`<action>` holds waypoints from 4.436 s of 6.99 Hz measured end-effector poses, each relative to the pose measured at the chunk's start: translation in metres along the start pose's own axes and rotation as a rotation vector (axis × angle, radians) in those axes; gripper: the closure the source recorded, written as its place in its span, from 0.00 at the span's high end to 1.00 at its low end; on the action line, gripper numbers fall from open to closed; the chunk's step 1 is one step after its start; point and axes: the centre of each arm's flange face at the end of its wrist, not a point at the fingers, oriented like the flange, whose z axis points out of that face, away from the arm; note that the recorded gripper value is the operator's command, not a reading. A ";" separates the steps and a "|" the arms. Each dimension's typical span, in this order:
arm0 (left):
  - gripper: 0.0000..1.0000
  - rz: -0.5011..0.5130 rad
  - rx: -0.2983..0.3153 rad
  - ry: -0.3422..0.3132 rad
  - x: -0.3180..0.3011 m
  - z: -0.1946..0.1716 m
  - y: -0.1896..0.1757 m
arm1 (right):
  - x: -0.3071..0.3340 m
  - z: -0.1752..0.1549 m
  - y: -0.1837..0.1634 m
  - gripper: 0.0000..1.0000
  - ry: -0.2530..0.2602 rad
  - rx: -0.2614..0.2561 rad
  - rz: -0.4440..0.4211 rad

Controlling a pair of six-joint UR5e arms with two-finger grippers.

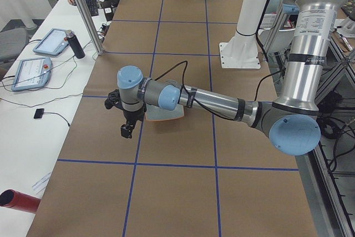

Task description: Transfer all bananas from basket to plate

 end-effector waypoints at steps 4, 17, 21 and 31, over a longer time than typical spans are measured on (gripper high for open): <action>1.00 -0.001 -0.003 0.001 -0.001 0.002 0.000 | -0.003 0.004 -0.005 1.00 0.010 0.007 -0.015; 1.00 0.000 -0.002 0.001 0.000 0.001 0.001 | -0.013 0.019 -0.002 0.70 0.016 -0.021 -0.040; 1.00 0.002 -0.001 0.000 0.000 0.000 0.001 | -0.011 0.021 0.000 0.22 0.018 -0.027 -0.035; 1.00 0.001 -0.002 0.002 0.000 0.001 0.003 | -0.013 -0.015 0.000 0.00 0.008 0.045 -0.072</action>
